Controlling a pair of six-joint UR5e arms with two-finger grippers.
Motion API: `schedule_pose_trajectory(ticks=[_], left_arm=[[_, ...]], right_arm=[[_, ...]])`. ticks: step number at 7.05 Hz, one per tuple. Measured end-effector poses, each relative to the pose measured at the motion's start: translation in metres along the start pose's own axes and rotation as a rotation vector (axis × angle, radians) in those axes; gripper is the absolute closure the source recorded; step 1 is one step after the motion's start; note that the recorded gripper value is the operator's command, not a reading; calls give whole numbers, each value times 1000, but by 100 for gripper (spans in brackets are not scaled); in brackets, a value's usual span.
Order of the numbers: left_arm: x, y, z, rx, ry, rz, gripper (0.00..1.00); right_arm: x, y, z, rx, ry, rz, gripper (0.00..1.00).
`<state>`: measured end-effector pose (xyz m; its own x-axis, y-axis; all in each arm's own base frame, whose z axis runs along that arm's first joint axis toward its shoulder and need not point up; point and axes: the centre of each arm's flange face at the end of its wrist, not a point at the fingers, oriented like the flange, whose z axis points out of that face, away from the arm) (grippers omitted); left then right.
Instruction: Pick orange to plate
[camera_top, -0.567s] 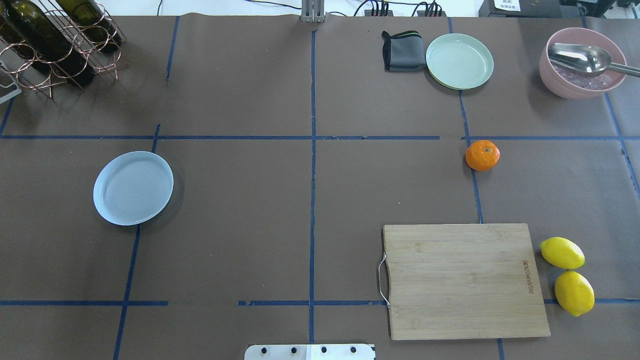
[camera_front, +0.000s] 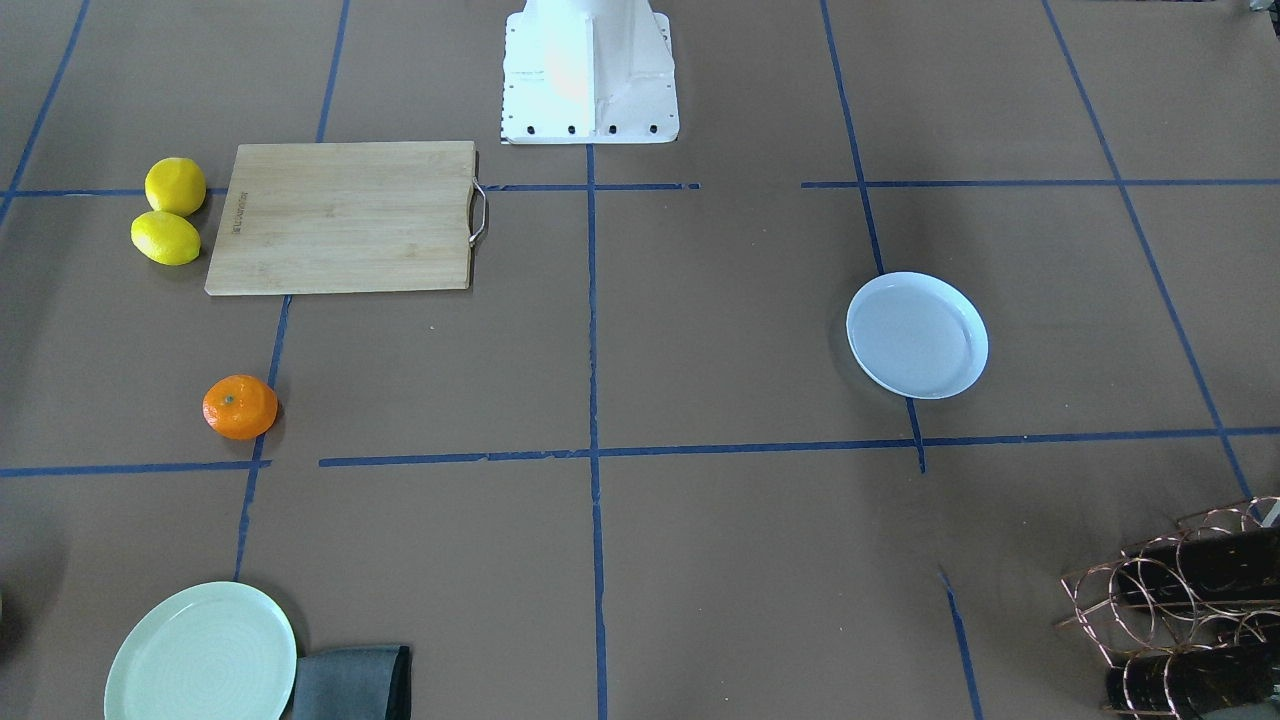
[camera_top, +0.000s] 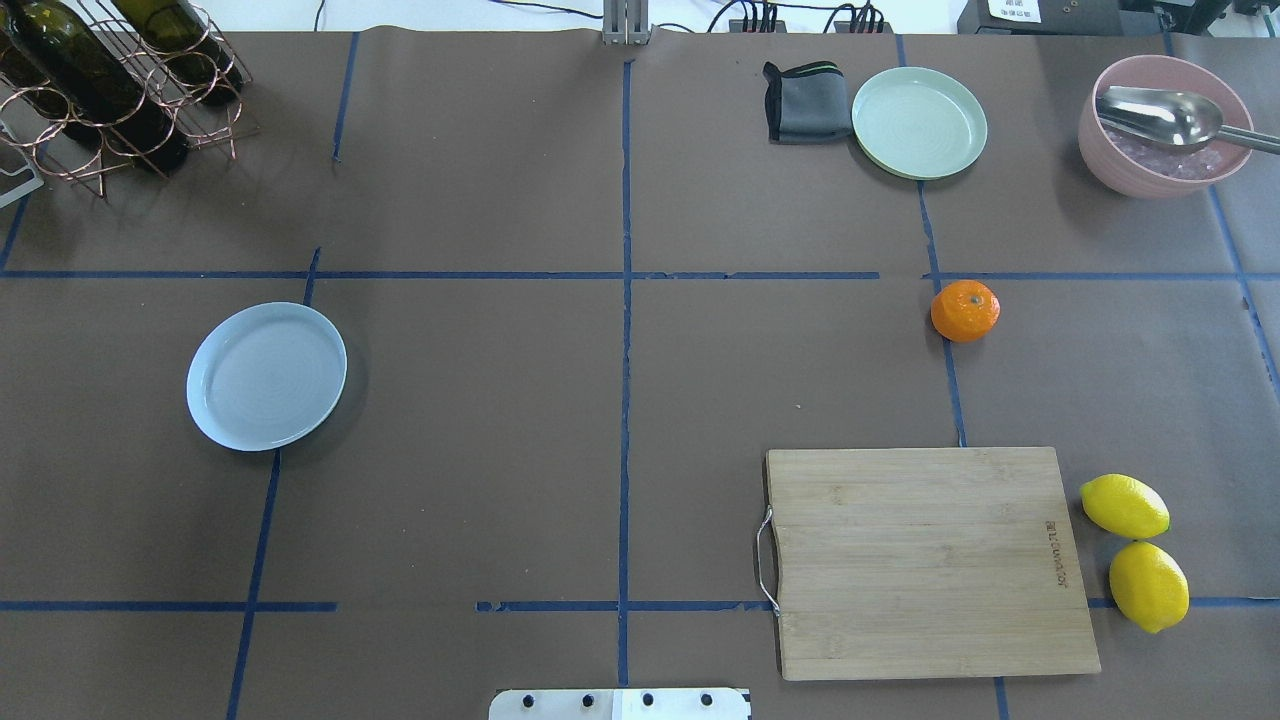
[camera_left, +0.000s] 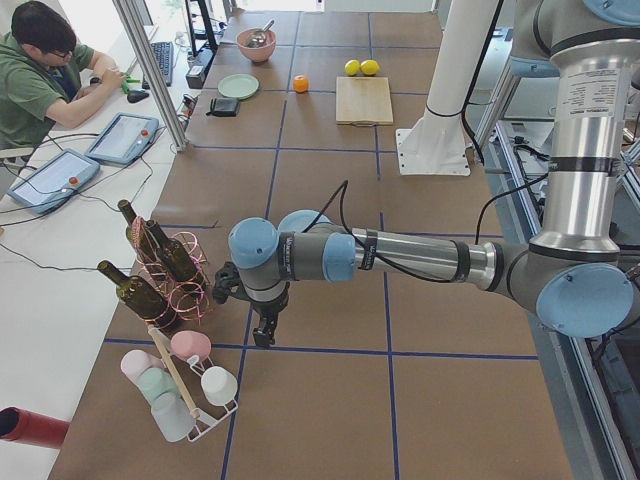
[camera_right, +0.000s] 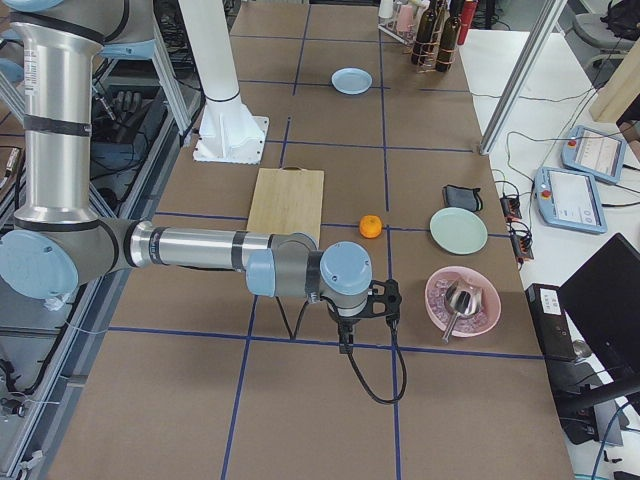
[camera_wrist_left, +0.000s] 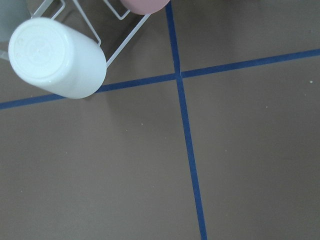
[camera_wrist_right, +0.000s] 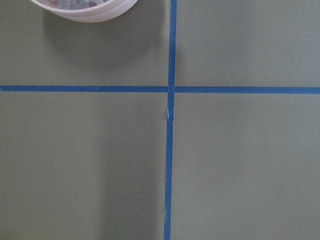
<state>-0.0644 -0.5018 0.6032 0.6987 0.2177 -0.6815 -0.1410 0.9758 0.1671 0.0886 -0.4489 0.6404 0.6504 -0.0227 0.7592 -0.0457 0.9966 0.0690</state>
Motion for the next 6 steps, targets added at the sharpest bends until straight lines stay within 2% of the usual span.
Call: schedule_pose_trajectory(ticks=[2, 4, 5, 6], left_arm=[[39, -45, -14, 42, -1, 102, 0], [87, -82, -3, 45, 11, 217, 0], [108, -94, 14, 24, 23, 229, 0], [130, -100, 36, 13, 37, 185, 0]], right_arm=[[-14, -11, -8, 19, -4, -31, 0], [-40, -37, -19, 43, -4, -90, 0], [-51, -44, -18, 43, -14, -113, 0], [-61, -47, -12, 33, -25, -132, 0]])
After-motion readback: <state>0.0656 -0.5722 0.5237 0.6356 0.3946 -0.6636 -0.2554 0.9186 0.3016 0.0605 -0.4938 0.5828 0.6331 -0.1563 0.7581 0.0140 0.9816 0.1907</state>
